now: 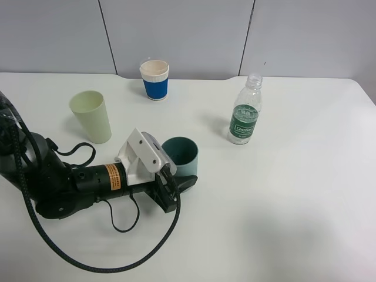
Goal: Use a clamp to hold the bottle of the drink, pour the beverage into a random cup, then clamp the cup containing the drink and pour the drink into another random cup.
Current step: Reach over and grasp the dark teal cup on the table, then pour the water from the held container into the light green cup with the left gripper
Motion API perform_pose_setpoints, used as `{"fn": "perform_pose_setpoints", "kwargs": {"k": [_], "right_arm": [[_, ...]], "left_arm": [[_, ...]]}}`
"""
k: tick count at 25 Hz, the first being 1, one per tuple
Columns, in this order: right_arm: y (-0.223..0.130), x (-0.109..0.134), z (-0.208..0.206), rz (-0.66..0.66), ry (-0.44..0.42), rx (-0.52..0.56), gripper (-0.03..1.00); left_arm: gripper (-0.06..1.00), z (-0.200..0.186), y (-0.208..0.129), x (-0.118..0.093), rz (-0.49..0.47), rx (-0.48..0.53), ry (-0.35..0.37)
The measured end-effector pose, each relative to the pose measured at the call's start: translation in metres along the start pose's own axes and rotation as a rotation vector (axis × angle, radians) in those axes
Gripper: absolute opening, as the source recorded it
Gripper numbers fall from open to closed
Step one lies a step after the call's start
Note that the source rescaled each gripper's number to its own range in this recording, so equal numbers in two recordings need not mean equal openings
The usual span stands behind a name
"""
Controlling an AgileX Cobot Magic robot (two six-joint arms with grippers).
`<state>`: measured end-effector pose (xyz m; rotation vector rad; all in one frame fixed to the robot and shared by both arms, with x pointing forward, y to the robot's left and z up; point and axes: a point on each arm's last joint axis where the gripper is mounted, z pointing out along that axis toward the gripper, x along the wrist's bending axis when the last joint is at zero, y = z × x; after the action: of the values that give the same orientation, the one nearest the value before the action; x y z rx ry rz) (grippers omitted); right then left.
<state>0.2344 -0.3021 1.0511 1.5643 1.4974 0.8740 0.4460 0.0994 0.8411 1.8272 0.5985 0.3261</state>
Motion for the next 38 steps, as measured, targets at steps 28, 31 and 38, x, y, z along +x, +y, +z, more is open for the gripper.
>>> {"fn": "perform_pose_setpoints", "kwargs": {"k": [28,31,38], "right_arm": [[0.000,0.000,0.000,0.000,0.000,0.000,1.00],[0.000,0.000,0.000,0.000,0.000,0.000,1.00],[0.000,0.000,0.000,0.000,0.000,0.000,1.00]], "left_arm": [[0.01,-0.107,0.019,0.029,-0.272,-0.090,0.674],[0.01,-0.123,0.017,0.031,-0.306,-0.097,0.756],[0.01,-0.144,0.006,0.031,-0.347,-0.063,0.851]]}}
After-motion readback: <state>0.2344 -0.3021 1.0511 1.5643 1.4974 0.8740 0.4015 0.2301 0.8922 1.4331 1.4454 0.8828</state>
